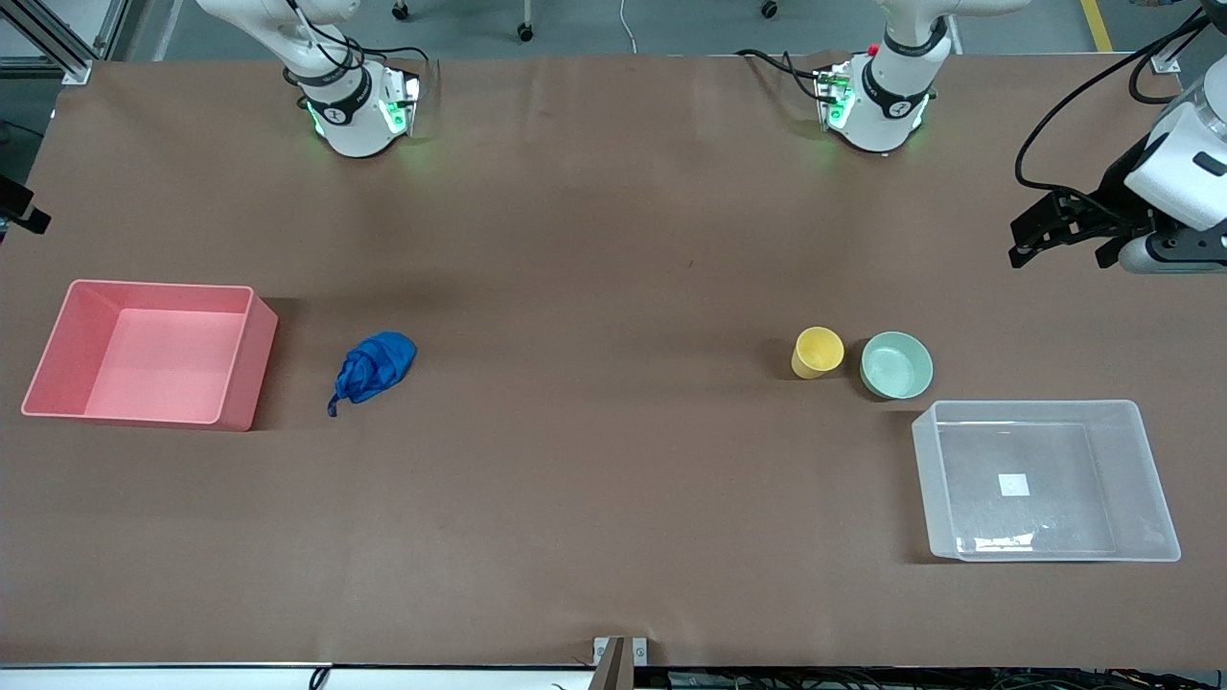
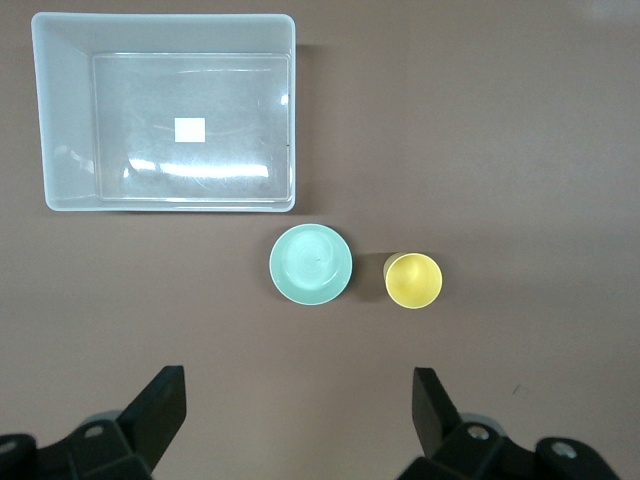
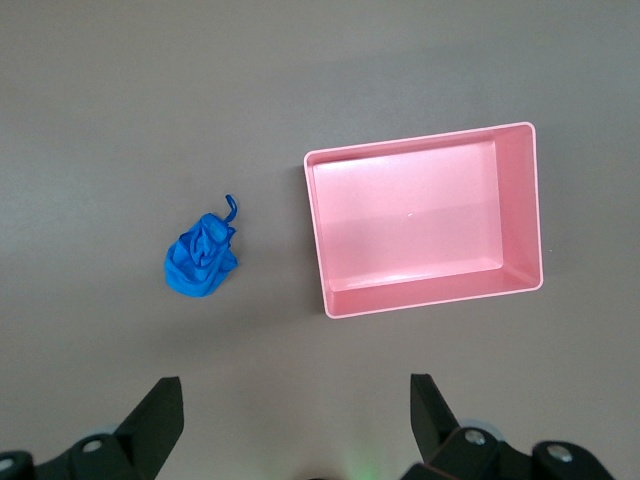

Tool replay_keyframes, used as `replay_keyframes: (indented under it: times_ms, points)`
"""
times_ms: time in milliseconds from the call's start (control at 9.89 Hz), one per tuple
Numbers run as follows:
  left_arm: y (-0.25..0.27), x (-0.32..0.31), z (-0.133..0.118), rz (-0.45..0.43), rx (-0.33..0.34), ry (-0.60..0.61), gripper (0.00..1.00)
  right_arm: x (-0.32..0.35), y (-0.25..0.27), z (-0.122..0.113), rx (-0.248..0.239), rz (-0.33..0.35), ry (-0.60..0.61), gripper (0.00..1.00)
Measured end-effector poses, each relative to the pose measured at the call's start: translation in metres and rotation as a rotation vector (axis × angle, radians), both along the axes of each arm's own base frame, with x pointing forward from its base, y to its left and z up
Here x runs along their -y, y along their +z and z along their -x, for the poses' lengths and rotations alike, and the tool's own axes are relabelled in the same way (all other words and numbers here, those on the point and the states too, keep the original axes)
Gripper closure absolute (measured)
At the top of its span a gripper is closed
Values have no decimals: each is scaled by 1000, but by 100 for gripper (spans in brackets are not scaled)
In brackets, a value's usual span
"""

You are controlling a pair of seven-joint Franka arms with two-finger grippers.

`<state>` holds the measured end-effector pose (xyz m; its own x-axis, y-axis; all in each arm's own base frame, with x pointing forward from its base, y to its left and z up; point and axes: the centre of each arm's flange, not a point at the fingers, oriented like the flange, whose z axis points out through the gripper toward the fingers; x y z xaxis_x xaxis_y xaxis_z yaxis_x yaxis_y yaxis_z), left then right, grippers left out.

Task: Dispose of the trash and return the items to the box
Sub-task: 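Reach the right gripper to the blue bag while the left gripper reaches the bowl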

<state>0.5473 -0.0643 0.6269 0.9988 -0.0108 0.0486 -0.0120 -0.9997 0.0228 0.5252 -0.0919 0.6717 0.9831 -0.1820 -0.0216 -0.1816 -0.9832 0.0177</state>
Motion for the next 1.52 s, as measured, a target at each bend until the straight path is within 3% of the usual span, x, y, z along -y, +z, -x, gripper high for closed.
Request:
replay_keyframes:
  times_ms: [607,809,1011,1315,1517]
  points:
    - [-12,-3,-9,0,-9,8,0,0,0,0,0,0,0,0]
    - [-42,-8,-18,0,-10,9,0,-11,-13,-6,-20,-8,29,0]
    - [-105,-15,-24,-1,-3,1,1,-77,-82,-30,-64,-7,149,0]
    - [-219,-27,-11,-1,48,23,1,-161,-246,-49,-133,13,283,0]
    - [-295,-31,8,-3,52,29,1,-173,-344,-46,-109,22,310,0]
